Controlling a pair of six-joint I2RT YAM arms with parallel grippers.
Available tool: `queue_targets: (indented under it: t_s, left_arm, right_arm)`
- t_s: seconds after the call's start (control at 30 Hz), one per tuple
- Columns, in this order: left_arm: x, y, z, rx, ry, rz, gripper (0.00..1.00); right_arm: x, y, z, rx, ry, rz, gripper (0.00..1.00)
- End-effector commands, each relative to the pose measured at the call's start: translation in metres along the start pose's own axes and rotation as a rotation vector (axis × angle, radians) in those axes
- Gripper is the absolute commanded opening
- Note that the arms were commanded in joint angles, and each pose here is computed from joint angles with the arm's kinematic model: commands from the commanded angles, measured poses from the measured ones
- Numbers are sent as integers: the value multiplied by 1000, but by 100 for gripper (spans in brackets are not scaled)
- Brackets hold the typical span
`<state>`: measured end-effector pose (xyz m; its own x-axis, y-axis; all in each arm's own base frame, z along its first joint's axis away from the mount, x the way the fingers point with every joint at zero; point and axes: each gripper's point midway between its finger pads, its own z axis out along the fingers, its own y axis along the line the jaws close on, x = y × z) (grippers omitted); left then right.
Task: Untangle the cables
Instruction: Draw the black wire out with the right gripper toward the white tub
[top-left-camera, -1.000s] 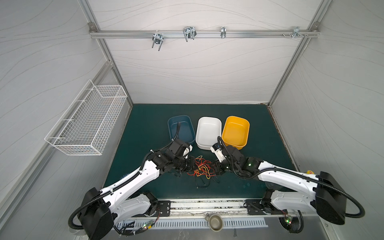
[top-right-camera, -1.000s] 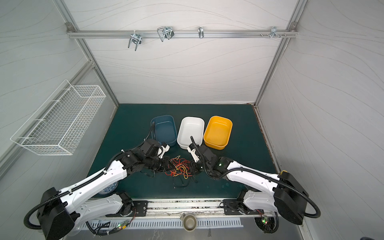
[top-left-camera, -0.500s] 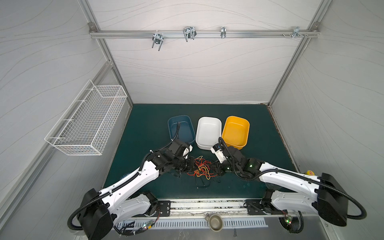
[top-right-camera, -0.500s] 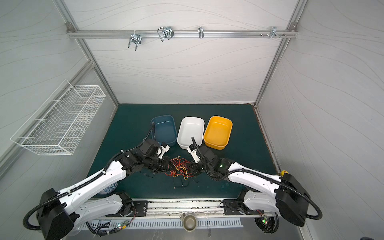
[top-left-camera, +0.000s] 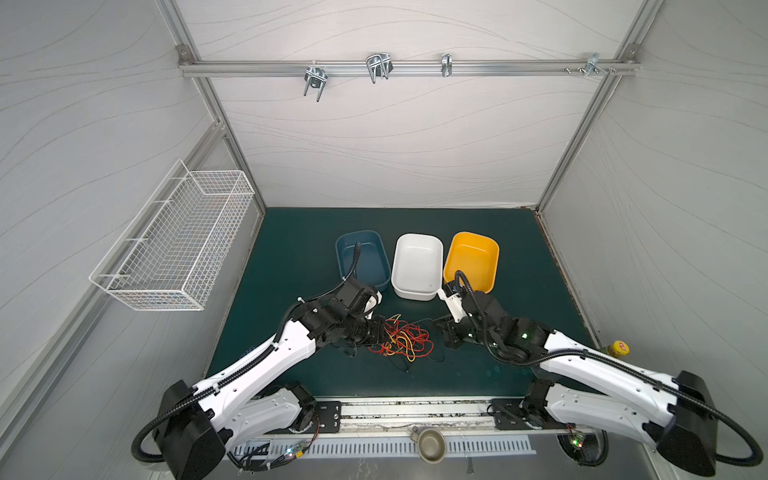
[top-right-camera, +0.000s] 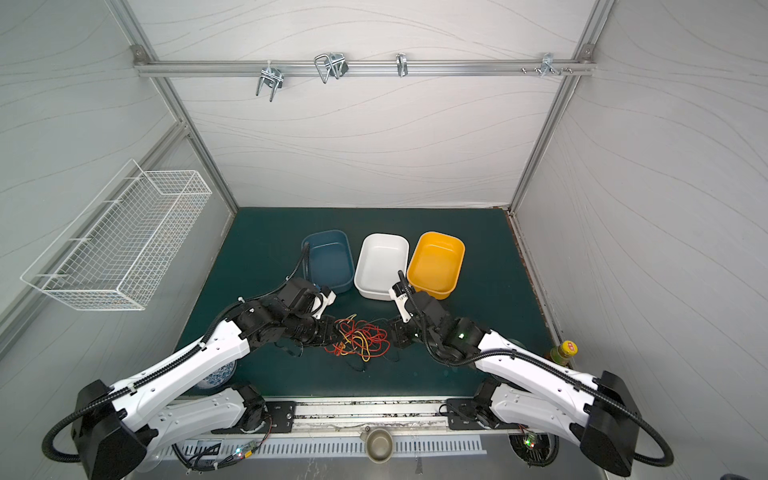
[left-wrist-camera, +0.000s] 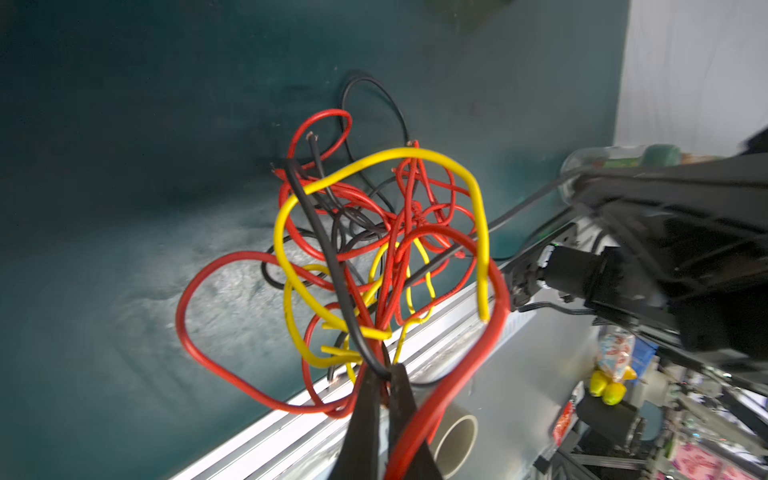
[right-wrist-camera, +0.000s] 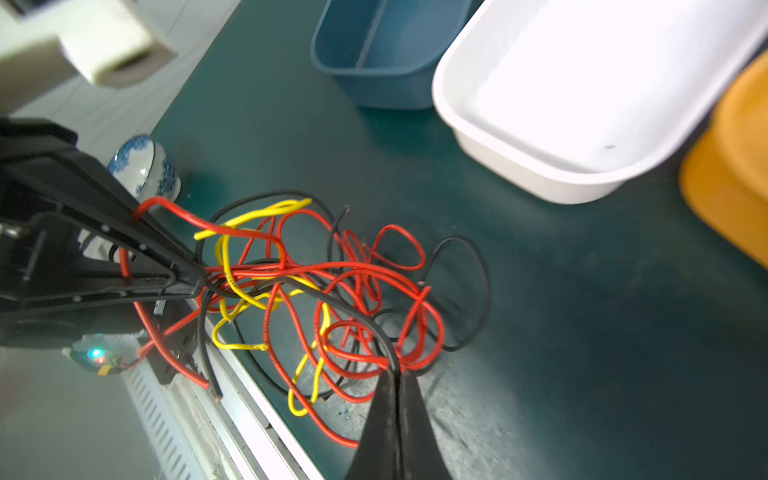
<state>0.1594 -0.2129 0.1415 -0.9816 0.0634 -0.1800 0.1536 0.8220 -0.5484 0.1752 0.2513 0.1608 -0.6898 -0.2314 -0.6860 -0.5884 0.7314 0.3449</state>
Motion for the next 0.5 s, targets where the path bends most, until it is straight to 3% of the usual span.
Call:
queue_targets:
  t_s: [0.0, 0.27, 0.47]
  left_arm:
    - [-3, 1, -10, -68, 18, 81, 0]
    - [-8, 12, -14, -171, 41, 150, 0]
    - [-18, 18, -15, -241, 43, 205, 0]
  right_arm:
    - [-4, -25, -22, 96, -14, 32, 0]
    - [-32, -53, -82, 185, -136, 91, 0]
    - [-53, -49, -119, 183, -178, 104, 0]
